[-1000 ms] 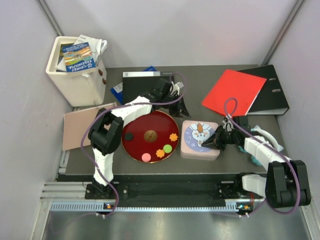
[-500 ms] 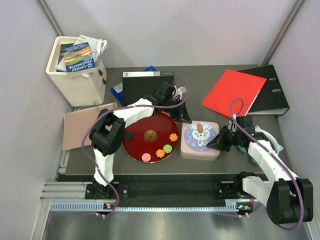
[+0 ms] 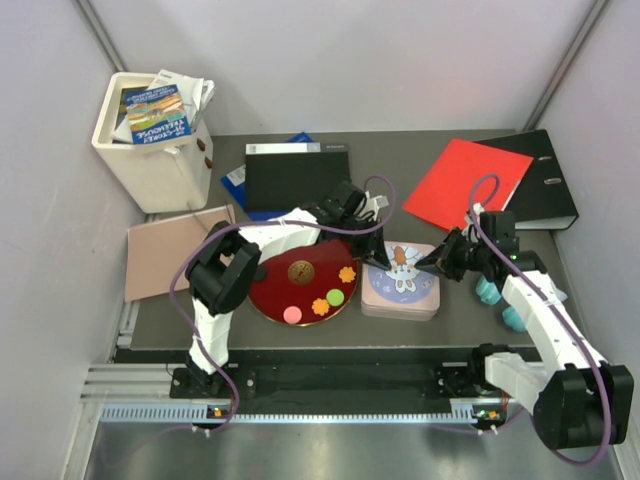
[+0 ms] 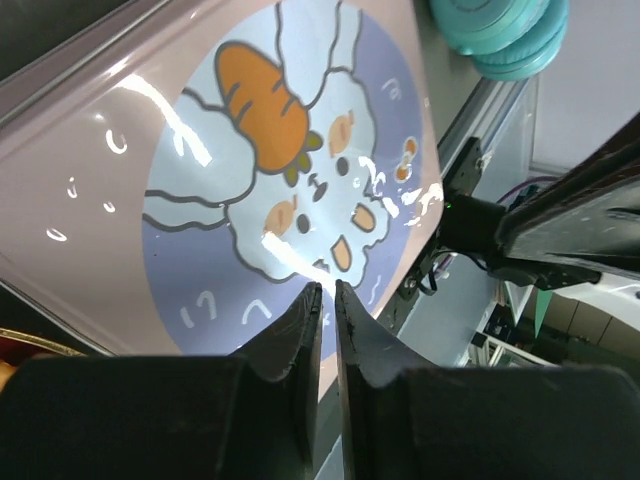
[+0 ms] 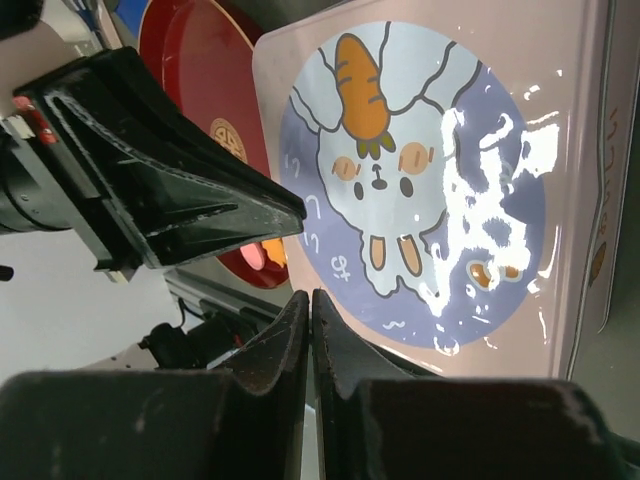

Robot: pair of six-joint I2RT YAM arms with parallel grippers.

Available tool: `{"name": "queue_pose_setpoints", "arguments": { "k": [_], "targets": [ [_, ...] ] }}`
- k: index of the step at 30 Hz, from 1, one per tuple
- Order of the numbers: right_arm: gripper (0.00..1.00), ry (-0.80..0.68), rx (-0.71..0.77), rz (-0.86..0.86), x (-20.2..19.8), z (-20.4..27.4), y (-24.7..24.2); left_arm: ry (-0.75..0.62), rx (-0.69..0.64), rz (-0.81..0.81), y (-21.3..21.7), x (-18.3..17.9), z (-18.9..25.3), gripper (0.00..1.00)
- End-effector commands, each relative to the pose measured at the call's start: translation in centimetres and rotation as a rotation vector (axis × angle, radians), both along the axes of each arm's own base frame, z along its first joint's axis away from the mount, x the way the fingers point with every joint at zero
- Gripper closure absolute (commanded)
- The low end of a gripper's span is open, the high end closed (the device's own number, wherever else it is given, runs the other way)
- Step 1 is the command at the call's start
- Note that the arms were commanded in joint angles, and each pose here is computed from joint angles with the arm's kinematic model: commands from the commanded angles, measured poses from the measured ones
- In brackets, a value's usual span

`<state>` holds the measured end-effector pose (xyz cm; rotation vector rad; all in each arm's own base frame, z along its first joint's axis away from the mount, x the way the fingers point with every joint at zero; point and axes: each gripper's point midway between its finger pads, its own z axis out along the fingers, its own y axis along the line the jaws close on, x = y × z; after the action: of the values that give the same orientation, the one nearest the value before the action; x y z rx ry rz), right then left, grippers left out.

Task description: Pack the cookies

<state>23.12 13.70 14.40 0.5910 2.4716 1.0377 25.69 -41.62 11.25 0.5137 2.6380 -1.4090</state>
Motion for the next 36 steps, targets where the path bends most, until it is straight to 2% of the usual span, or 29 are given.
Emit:
{"name": "queue_pose_setpoints", "arguments": {
  "k": [1, 3, 6, 9, 11, 15, 19, 23, 25, 27, 29, 33, 36],
  "targets": [
    [0.96, 0.044, -0.014, -0.018, -0.7, -2.5, -0.2, 0.007, 0.032, -0.047, 0.3, -1.3, -1.8, 0.85],
    [1.00, 0.135, -0.015, -0.029, -2.1, -5.0, -0.3, 0.016, 0.037, -0.046, 0.5, -1.4, -2.1, 0.85],
    [1.00, 0.303, -0.029, -0.030, -5.2, -9.2, -0.5, 0.018, 0.038, -0.050, 0.5, -1.6, -2.2, 0.85],
    [1.00, 0.322, -0.045, -0.036, -5.7, -9.8, -0.8, 0.013, 0.034, -0.052, 0.5, -1.5, -2.1, 0.86],
    [1.00, 0.284, -0.050, -0.042, -5.2, -9.0, -0.9, 0.009, 0.029, -0.051, 0.4, -1.4, -1.8, 0.86],
    [1.00, 0.113, -0.042, -0.059, -2.3, -4.6, -0.9, -0.029, 0.015, -0.034, 0.1, -0.8, -0.6, 0.85],
    [0.98, -0.057, -0.024, -0.080, 0.4, 0.8, -0.8, -0.121, -0.046, 0.024, -0.3, 0.8, 3.5, 0.84],
    [0.93, -0.164, -0.021, -0.061, 2.6, 4.8, -0.6, -0.198, -0.073, 0.102, 0.0, 3.1, 7.4, 0.77],
    [0.91, -0.224, -0.063, -0.045, 3.6, 6.3, -1.0, -0.255, -0.059, 0.145, 0.6, 4.4, 8.8, 0.66],
    [0.89, -0.244, -0.106, -0.033, 4.2, 7.2, -1.3, -0.278, 0.018, 0.180, 1.8, 5.0, 8.5, 0.56],
    [0.89, -0.286, -0.162, -0.025, 4.8, 7.8, -1.9, -0.316, 0.147, 0.234, 3.9, 5.7, 7.1, 0.52],
    [0.87, -0.380, -0.245, 0.005, 6.0, 9.4, -1.6, -0.344, 0.298, 0.279, 7.1, 5.4, 5.4, 0.53],
    [0.85, -0.429, -0.280, 0.014, 6.5, 10.3, -1.0, -0.381, 0.335, 0.275, 8.6, 4.8, 5.3, 0.56]
  ]
}}
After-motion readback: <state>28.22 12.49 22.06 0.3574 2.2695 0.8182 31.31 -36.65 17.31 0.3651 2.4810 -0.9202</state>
